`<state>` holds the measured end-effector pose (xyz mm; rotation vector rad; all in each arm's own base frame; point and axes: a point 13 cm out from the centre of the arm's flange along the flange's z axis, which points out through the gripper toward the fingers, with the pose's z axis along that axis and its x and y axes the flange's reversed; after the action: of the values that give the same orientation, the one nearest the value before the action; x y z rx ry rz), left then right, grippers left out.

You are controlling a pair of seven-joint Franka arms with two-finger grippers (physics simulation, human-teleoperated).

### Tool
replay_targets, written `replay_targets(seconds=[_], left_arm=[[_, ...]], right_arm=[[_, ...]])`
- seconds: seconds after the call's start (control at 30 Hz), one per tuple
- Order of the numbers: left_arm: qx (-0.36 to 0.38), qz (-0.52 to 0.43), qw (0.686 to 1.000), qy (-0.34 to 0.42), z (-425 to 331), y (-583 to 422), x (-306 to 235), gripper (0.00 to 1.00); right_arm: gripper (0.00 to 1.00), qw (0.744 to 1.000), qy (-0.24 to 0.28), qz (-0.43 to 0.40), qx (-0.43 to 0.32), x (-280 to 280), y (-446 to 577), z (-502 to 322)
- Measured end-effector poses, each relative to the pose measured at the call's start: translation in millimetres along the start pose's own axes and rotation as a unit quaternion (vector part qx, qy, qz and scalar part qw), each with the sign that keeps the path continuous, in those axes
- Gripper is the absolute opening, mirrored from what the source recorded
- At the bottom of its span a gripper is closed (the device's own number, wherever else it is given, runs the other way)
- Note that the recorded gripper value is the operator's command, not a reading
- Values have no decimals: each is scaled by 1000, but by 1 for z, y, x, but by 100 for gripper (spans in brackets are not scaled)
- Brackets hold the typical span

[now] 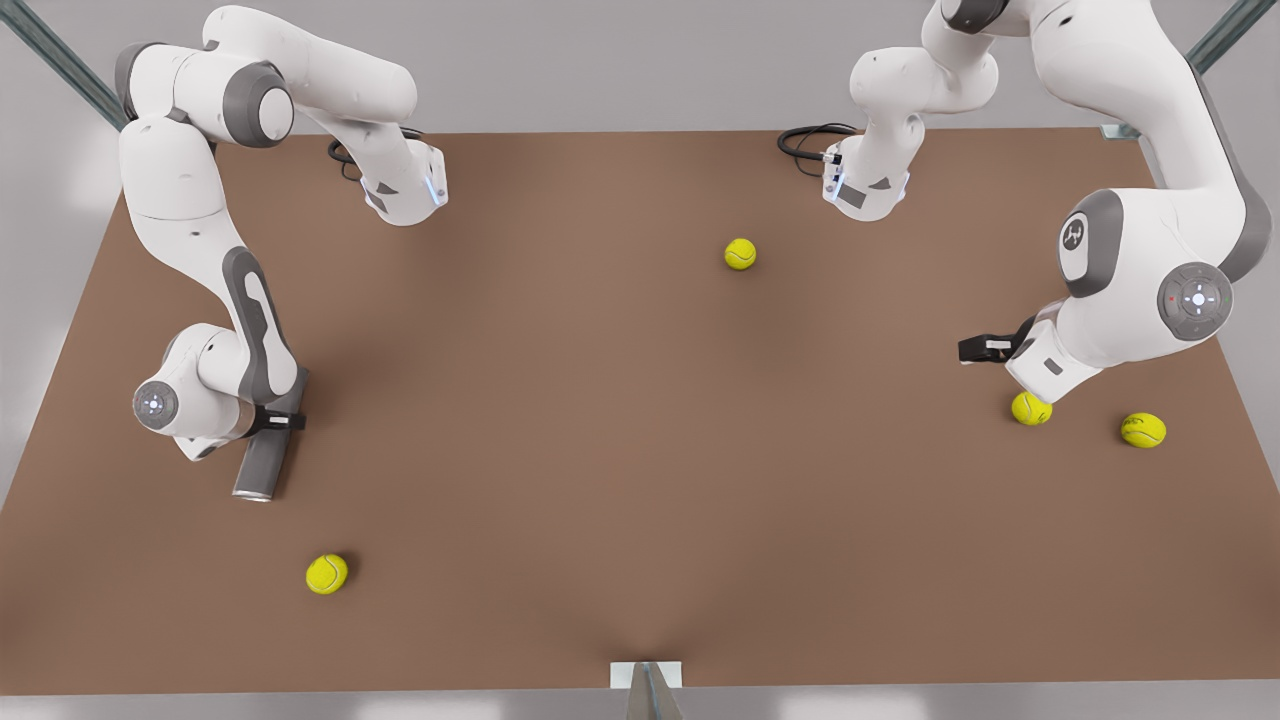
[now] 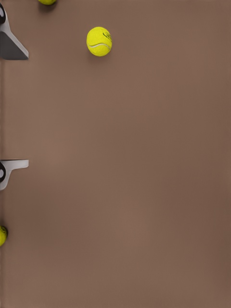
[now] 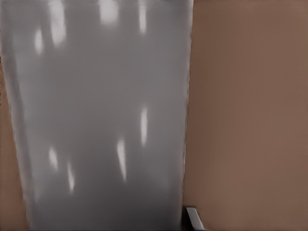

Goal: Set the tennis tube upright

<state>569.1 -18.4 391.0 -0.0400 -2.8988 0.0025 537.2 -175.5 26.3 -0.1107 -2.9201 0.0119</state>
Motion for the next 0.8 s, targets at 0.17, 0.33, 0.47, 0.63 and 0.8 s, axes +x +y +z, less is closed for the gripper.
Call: replay_targets(seconds=[0.17,0.33,0.47,0.63,0.8], left_arm=[[0,1,1000,2,2,-1,0,100],[-1,2,1000,4,3,-2,0,100],[-1,1,1000,7,5,-2,-1,100],[-2,1,1000,6,6,-1,-2,100],[-2,0,1000,4,9,0,-3,100]], right_arm=[[75,1000,-2,-3,-1,-1,0,-3],[73,1000,-3,-4,-4,-2,-3,-7],[74,1000,-20,-23,-9,-12,18,-50],[74,992,-51,-115,-28,-29,127,-131],[74,958,-61,-280,-26,-28,327,-165]])
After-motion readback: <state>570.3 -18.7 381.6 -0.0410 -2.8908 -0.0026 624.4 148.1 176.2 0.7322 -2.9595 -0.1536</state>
